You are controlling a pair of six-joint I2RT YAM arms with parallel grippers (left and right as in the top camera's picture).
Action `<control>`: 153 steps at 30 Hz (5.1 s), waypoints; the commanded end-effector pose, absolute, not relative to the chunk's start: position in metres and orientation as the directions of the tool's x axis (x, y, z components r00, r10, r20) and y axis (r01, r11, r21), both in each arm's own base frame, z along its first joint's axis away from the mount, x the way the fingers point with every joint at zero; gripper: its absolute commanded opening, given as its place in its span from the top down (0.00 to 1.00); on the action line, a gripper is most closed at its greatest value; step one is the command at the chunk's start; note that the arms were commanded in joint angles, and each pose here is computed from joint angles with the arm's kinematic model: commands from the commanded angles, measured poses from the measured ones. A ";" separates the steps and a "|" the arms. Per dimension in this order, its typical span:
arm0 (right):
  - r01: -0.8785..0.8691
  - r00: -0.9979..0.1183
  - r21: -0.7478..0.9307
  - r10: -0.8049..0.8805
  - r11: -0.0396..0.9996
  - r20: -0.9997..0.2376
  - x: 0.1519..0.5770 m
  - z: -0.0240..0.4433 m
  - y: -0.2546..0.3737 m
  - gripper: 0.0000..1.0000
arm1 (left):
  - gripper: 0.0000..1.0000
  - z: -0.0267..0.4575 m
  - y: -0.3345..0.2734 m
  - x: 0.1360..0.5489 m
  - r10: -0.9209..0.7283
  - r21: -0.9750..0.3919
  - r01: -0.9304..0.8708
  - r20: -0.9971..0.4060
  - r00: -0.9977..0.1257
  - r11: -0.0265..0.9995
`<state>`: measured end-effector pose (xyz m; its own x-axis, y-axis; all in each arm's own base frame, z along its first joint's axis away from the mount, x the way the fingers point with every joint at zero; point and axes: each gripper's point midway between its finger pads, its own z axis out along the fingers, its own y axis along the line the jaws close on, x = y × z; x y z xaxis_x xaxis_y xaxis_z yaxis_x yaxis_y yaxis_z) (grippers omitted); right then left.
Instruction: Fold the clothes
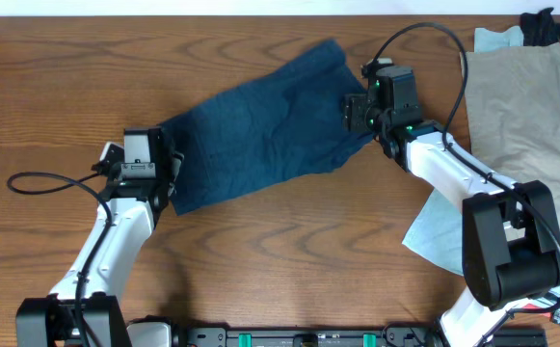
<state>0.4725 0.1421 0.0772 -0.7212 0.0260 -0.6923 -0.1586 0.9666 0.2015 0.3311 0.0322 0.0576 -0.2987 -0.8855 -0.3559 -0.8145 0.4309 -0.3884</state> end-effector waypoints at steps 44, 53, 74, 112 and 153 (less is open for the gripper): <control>0.092 -0.941 -0.030 0.077 0.995 -0.329 0.385 0.066 0.060 0.41 | 0.80 -0.007 -0.062 0.334 -0.573 -0.515 -0.456 -0.086 -0.815 0.726; -0.132 -0.956 0.345 -0.027 0.929 -0.292 0.375 0.077 0.135 0.57 | 0.94 0.016 -0.061 0.311 -0.484 -0.467 -0.396 -0.080 -0.872 0.791; -0.457 -0.820 0.690 -0.567 0.561 -0.082 0.219 -0.016 0.350 0.87 | 0.94 0.206 -0.096 0.322 -0.498 -0.699 -0.238 -0.191 -0.846 0.674; -0.075 -0.996 0.049 -0.078 0.996 0.053 0.305 -0.024 0.069 0.76 | 0.94 0.215 -0.098 0.330 -0.445 -0.702 -0.133 -0.283 -0.849 0.700; -0.134 -0.988 -0.005 -0.133 0.991 0.081 0.279 -0.012 0.120 0.69 | 0.66 0.182 -0.235 0.307 -0.170 -0.663 0.065 -0.285 -0.943 0.746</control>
<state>0.2651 0.1702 -0.0034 -0.9794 -0.1884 0.0726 -0.1730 0.9685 0.1793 0.2967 -0.2415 0.1772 -0.9562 -0.1811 -0.2298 0.0241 0.7340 -0.6787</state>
